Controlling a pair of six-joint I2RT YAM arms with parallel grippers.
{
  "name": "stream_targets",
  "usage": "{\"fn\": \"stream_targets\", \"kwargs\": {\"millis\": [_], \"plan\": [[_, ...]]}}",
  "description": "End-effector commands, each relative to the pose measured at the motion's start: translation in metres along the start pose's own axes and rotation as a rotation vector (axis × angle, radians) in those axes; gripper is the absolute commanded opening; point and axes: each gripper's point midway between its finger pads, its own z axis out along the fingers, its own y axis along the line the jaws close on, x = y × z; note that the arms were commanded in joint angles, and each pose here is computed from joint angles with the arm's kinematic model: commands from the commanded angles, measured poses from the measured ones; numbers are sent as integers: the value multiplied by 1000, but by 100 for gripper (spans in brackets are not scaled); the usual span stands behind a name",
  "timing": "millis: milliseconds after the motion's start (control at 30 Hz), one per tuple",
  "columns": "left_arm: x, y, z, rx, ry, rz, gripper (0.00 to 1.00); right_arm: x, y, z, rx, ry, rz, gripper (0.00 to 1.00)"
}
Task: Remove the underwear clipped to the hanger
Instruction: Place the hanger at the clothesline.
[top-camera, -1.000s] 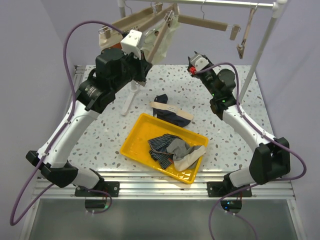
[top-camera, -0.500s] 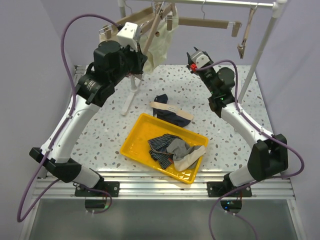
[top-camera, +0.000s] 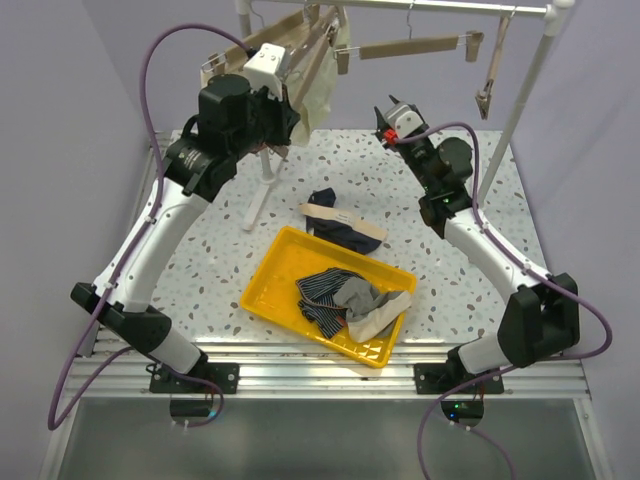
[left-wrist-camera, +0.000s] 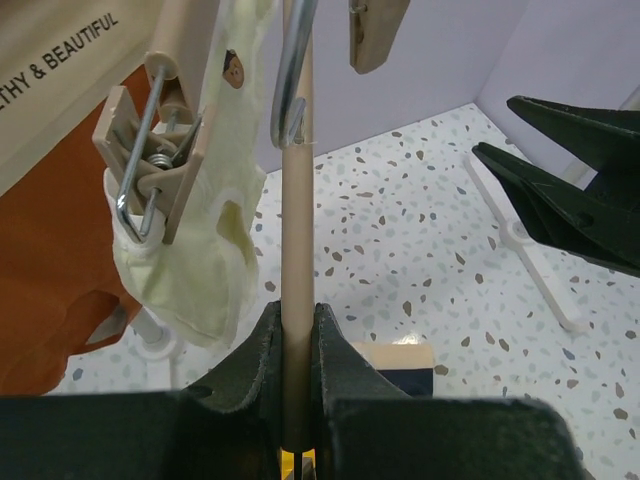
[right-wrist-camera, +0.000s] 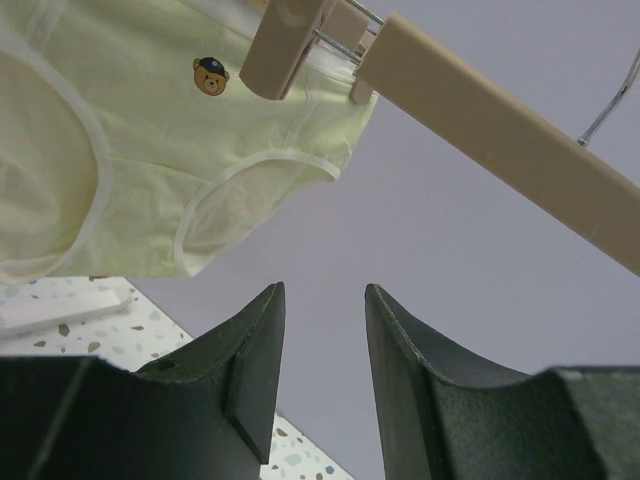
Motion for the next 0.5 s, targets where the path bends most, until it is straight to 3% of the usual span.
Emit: {"fn": "stream_targets", "kwargs": {"millis": [0, 200, 467], "plan": [[-20, -12, -17, 83, -53, 29, 0, -23, -9, -5, 29, -52, 12, 42], [4, -30, -22, 196, 38, 38, 0, -23, -11, -7, 37, -47, 20, 42], [-9, -52, -46, 323, -6, 20, 0, -19, -9, -11, 38, -28, 30, 42]]}}
